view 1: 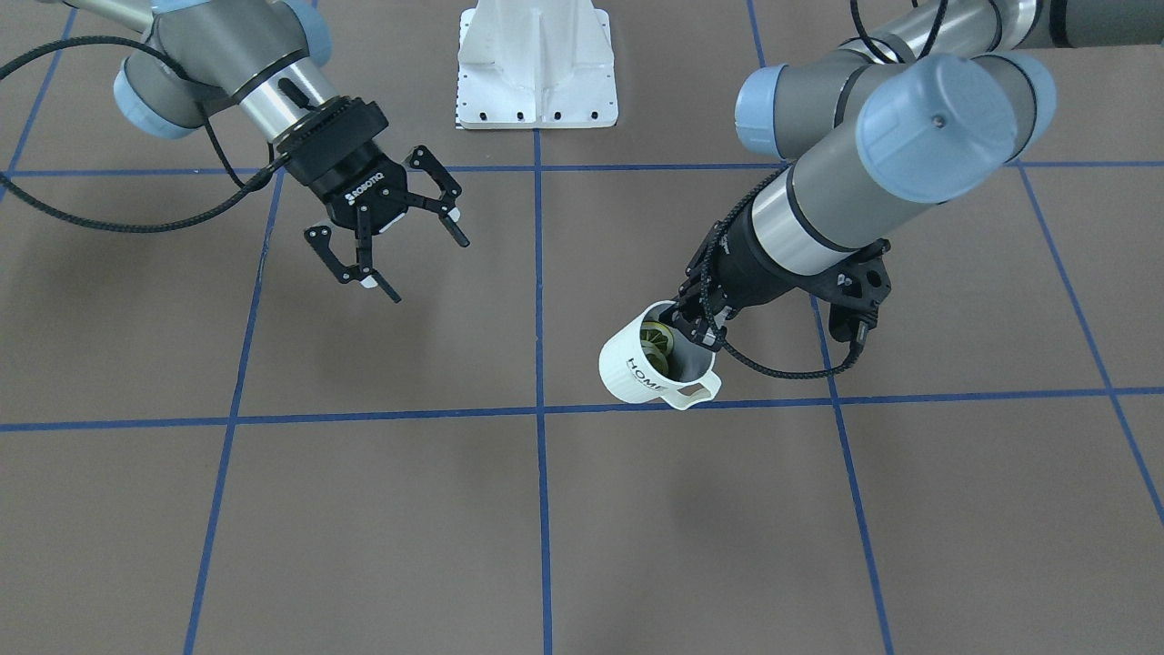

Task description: Left arm hands cup to right arm to dump lemon

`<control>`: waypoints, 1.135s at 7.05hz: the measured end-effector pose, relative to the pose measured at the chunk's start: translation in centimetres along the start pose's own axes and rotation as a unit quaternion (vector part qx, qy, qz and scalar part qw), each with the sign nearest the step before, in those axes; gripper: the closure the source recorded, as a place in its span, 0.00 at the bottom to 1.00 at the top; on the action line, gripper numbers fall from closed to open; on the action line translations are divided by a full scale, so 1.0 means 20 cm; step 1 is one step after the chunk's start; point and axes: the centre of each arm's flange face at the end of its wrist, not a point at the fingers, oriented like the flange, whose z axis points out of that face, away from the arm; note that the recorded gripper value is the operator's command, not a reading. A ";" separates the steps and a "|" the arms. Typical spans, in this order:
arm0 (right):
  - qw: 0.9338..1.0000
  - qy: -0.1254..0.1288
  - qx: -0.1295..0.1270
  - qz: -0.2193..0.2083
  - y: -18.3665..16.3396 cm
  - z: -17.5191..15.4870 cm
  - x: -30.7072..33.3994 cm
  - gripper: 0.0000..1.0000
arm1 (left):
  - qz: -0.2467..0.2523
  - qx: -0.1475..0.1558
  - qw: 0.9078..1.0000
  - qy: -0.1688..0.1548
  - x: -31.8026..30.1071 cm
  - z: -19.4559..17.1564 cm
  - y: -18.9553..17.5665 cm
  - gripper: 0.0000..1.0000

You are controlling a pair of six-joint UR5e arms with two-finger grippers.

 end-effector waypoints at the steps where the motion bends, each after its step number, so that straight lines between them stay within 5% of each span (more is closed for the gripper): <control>1: 1.000 0.000 0.010 -0.003 0.02 0.02 -0.09 0.02 | 0.003 -0.006 1.000 -0.005 0.03 0.03 0.11 1.00; 5: 0.999 0.004 0.029 -0.020 0.06 0.05 -0.28 0.02 | 0.017 -0.026 0.999 -0.027 0.05 0.16 0.50 1.00; 8: 0.999 0.012 0.028 -0.039 0.07 0.05 -0.24 0.02 | 0.019 -0.029 0.999 -0.033 0.05 0.19 0.54 1.00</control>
